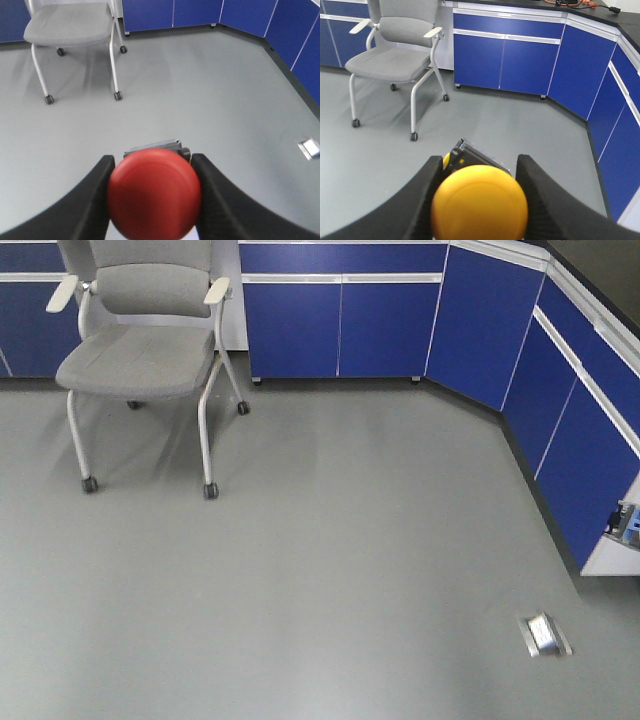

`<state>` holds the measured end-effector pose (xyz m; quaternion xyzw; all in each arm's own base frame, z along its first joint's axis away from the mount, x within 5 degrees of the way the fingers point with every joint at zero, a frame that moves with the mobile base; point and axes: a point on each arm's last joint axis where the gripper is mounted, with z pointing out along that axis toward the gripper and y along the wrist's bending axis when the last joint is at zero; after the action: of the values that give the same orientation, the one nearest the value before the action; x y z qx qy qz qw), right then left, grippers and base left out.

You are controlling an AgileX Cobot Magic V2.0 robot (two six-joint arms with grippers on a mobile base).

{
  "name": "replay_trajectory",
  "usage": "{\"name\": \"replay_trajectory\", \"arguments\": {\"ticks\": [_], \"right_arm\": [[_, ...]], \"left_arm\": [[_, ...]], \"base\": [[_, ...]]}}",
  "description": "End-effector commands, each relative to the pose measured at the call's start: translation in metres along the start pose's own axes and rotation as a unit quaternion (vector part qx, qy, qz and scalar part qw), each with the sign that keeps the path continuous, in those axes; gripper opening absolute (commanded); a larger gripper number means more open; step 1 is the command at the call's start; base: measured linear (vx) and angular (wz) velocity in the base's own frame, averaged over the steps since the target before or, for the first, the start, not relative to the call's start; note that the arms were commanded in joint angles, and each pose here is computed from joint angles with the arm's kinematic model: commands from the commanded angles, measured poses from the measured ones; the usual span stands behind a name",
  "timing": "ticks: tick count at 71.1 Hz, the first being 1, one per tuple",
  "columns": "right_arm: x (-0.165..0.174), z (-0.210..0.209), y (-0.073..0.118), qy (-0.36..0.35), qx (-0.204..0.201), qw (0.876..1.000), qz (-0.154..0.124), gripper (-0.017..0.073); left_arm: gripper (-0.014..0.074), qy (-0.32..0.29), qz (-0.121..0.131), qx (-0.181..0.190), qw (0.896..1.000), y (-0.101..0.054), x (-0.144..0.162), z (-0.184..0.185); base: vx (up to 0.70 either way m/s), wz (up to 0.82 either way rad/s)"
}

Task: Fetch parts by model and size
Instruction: 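Drive the base toward the bench with the red tray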

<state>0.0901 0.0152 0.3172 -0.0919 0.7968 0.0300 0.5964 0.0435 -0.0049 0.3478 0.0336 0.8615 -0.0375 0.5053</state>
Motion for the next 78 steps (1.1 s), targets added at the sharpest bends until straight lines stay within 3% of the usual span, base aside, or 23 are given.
{"name": "replay_trajectory", "arguments": {"ticks": [1,50,78], "right_arm": [[-0.0161,-0.0028,-0.0009,-0.052,0.003,0.999,-0.008,-0.001],[-0.0161,-0.0028,-0.0009,-0.052,0.003,0.999,-0.008,-0.001],[-0.0161,-0.0028,-0.0009,-0.052,0.003,0.999,-0.008,-0.001]], "left_arm": [[-0.0006,-0.046,-0.005,0.007,0.999,-0.0013,-0.0137,-0.0037],[-0.0006,-0.045,-0.005,0.007,0.999,-0.0013,-0.0139,-0.0032],[-0.0006,-0.045,-0.005,0.007,0.999,-0.0013,-0.0139,-0.0032]], "base": [[0.69,-0.07],[0.61,-0.03],[0.46,-0.63]]}}
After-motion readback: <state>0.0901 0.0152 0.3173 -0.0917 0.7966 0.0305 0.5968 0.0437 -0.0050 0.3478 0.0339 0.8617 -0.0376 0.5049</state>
